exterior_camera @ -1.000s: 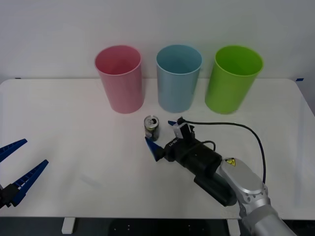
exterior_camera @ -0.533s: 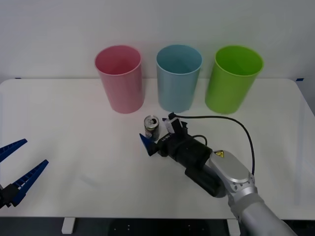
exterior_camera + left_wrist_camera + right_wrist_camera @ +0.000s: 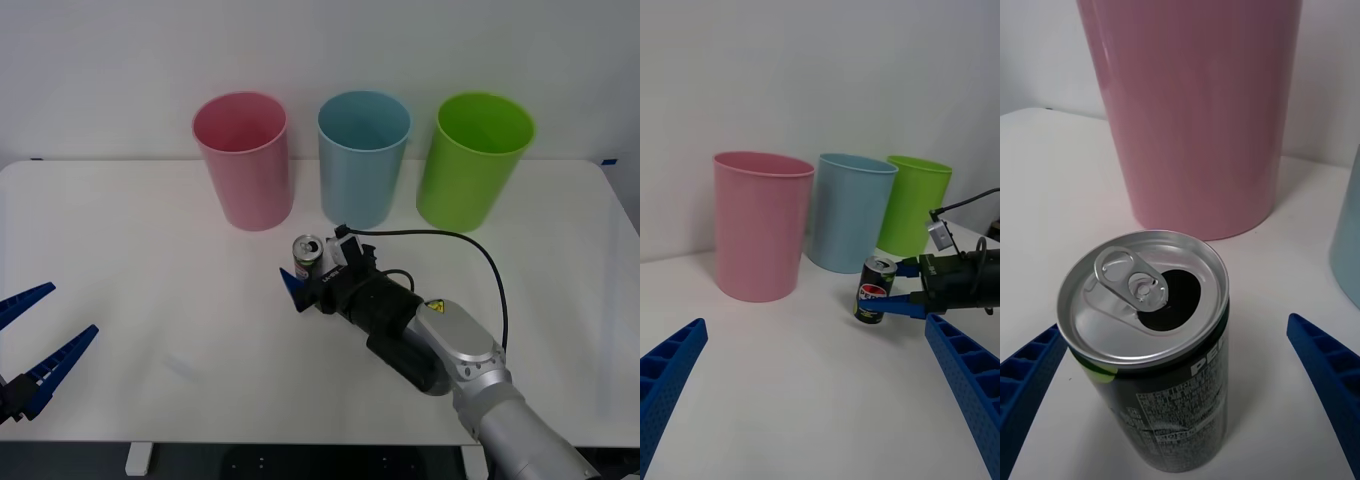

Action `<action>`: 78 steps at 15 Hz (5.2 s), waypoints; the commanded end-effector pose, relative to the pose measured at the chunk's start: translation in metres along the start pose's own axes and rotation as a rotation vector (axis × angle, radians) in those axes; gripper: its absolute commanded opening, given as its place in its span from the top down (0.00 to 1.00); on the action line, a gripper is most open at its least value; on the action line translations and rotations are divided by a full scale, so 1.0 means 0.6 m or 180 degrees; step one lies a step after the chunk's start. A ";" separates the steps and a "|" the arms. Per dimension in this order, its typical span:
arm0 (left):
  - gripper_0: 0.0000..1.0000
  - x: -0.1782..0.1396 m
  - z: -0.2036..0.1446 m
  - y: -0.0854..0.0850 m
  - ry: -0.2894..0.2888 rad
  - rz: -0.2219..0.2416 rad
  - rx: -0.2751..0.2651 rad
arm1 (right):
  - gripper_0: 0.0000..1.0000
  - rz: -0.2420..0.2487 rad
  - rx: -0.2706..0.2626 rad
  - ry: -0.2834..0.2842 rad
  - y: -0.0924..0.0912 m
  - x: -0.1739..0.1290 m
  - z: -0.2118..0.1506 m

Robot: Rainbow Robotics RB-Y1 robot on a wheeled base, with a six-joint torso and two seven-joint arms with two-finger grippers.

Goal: Grasp the object on the table and drop it into the matching bin: aluminum can to the light blue bin, PET bottle to the pink bin.

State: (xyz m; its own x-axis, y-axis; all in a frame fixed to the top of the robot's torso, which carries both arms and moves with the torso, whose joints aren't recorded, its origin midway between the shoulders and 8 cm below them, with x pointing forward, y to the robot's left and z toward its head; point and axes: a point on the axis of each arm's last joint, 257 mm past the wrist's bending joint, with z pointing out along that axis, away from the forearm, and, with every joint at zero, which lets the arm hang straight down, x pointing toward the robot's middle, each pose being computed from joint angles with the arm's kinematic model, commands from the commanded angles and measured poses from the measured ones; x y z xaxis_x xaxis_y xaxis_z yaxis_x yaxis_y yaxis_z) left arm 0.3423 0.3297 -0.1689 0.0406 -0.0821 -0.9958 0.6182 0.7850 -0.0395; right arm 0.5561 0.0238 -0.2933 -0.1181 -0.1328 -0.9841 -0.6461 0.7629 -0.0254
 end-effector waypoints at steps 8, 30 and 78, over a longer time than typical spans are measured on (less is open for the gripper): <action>0.00 0.000 0.000 0.000 0.0000 0.0000 0.0000 | 1.00 0.0051 -0.0021 -0.0013 0.004 -0.002 0.000; 0.00 0.000 0.000 0.000 0.0000 0.0000 0.0000 | 1.00 0.0222 -0.0202 -0.0832 -0.063 -0.171 -0.199; 0.00 0.000 0.000 0.000 0.0000 0.0000 0.0000 | 1.00 0.0183 0.0385 -0.1011 -0.261 -0.474 -0.023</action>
State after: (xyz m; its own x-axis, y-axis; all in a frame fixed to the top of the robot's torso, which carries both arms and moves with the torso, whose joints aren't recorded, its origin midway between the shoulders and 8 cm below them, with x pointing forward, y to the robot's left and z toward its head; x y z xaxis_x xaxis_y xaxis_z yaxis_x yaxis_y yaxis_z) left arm 0.3423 0.3297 -0.1689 0.0406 -0.0821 -0.9958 0.6182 0.7850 -0.0395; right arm 0.6792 -0.0660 -0.0067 0.0999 0.1046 -0.9895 -0.5539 0.8320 0.0320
